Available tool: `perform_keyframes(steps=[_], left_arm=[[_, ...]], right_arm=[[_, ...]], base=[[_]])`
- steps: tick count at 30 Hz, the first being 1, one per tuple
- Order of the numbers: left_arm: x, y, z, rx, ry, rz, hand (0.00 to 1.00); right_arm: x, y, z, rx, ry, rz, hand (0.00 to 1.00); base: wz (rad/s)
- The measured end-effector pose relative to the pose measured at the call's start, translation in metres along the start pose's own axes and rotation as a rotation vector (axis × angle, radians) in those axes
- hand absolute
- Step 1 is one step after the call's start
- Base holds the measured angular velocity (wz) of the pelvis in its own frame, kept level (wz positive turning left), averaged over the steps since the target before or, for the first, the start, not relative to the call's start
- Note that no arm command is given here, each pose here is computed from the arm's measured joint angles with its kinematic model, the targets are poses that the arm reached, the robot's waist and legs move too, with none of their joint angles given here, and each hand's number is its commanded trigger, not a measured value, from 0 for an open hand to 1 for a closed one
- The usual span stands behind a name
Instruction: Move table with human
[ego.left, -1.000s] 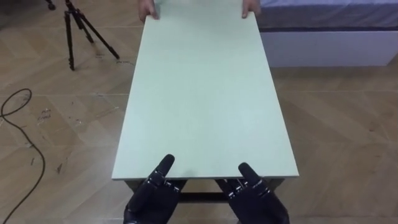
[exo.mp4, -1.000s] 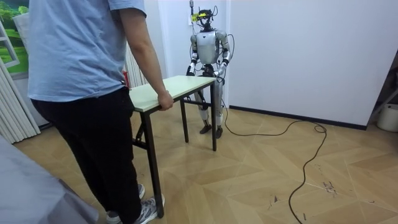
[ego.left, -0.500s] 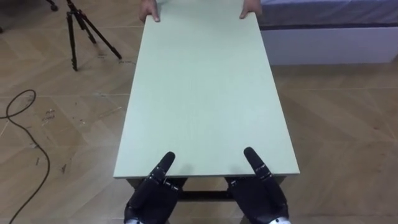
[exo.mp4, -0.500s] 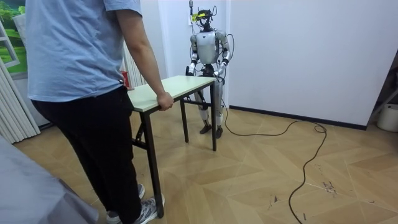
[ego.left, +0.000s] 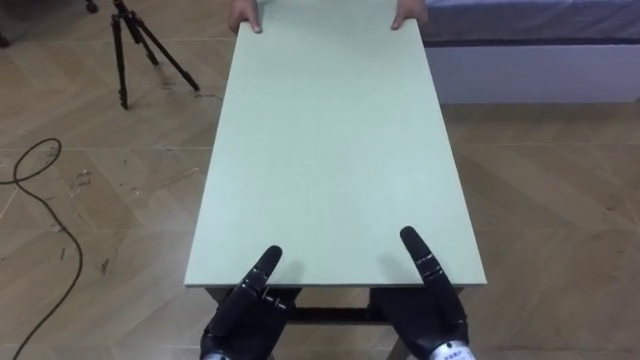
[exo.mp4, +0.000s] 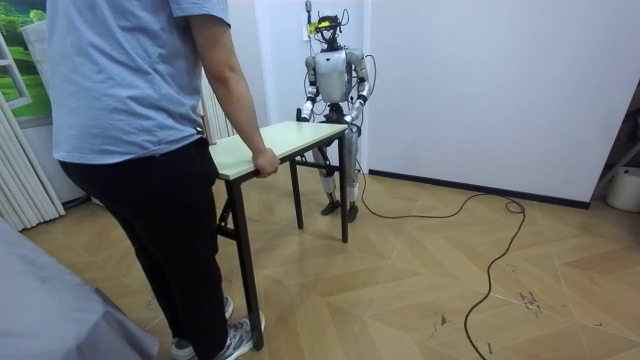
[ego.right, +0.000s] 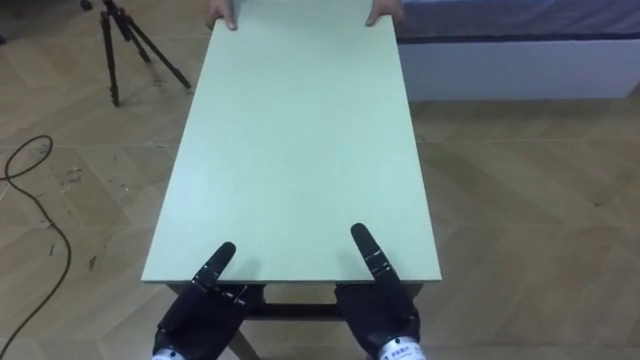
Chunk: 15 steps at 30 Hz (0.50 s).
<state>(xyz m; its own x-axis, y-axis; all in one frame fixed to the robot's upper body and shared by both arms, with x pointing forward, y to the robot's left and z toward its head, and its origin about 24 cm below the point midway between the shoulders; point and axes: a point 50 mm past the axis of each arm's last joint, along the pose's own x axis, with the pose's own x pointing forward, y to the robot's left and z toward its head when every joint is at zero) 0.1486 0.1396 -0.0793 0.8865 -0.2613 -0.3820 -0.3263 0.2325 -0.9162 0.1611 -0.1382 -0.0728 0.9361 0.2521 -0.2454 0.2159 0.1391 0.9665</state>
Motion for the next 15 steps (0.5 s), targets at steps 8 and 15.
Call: perform_keyframes(steps=[8,15], left_arm=[[0.0009,0.0000,0.0004,-0.003,-0.014,0.015,1.00],[0.0009,-0.0002,-0.0021,-0.008,-0.005,0.015,1.00]], right_arm=[[0.0005,-0.0038,0.0011,0.007,-0.027,-0.079,1.00],[-0.0020,-0.0074,0.0009,-0.047,-0.034,-0.148,1.00]], base=[[0.02],[0.02]])
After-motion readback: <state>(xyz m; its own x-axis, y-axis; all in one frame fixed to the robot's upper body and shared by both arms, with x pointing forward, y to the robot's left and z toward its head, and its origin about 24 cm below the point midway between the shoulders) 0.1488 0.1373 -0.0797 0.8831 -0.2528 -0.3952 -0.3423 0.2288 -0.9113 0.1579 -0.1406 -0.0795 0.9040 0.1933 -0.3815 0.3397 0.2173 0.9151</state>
